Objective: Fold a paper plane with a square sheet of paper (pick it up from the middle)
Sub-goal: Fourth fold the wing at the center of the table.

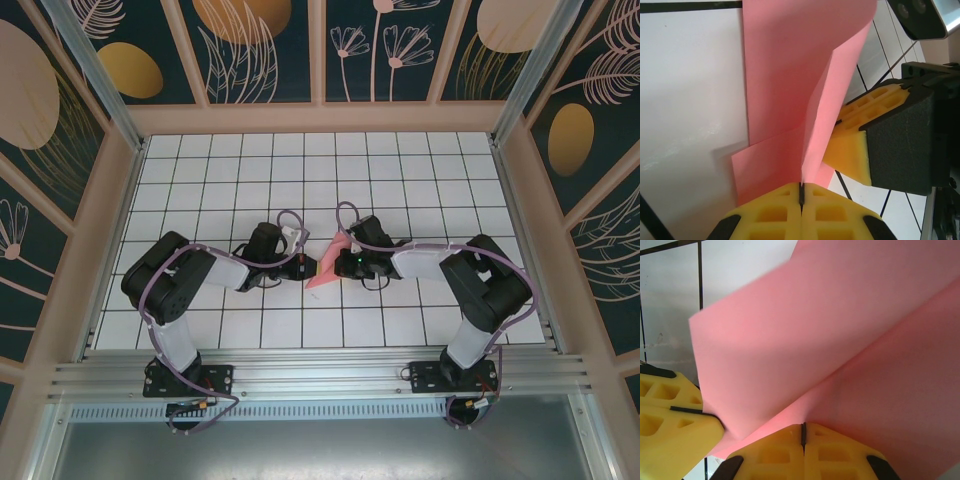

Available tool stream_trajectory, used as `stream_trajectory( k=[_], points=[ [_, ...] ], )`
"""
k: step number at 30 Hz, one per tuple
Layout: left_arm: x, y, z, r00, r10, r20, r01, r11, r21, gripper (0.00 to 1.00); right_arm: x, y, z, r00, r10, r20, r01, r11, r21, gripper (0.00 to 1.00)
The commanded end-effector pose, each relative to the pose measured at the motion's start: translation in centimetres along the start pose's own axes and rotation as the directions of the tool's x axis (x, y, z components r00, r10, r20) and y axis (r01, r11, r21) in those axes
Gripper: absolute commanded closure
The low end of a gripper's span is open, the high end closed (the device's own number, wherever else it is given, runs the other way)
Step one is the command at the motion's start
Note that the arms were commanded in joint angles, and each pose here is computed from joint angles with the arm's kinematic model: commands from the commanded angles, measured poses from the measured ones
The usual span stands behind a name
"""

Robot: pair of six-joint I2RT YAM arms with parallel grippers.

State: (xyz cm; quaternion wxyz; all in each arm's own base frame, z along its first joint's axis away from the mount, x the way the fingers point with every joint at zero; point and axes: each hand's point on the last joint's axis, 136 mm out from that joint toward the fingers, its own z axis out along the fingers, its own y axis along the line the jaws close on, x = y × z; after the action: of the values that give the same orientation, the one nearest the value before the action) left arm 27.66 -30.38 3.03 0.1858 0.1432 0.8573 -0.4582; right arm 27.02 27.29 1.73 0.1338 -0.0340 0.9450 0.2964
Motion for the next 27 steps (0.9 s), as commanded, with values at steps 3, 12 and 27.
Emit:
stream_trajectory(
  k=[3, 12, 27],
  points=[
    [0.3, 1.0, 0.3, 1.000, -0.008, -0.008, 0.008, 1.000, -0.023, 1.00, 0.9, -1.7, 0.5, 0.999, 0.008, -0.049, -0.005, 0.998, 0.066, 0.94],
    [1.1, 3.3, 1.0, 0.999, -0.032, -0.040, 0.028, 0.994, -0.101, 1.00, 0.4, -0.8, 0.0, 0.999, 0.002, -0.032, -0.001, 0.999, 0.035, 0.93],
    [1.8, 1.4, 1.1, 0.995, -0.070, -0.065, 0.071, 0.997, 0.012, 1.00, -4.4, 2.2, -5.2, 0.977, 0.074, 0.201, -0.057, 0.994, -0.091, 0.86]
  ],
)
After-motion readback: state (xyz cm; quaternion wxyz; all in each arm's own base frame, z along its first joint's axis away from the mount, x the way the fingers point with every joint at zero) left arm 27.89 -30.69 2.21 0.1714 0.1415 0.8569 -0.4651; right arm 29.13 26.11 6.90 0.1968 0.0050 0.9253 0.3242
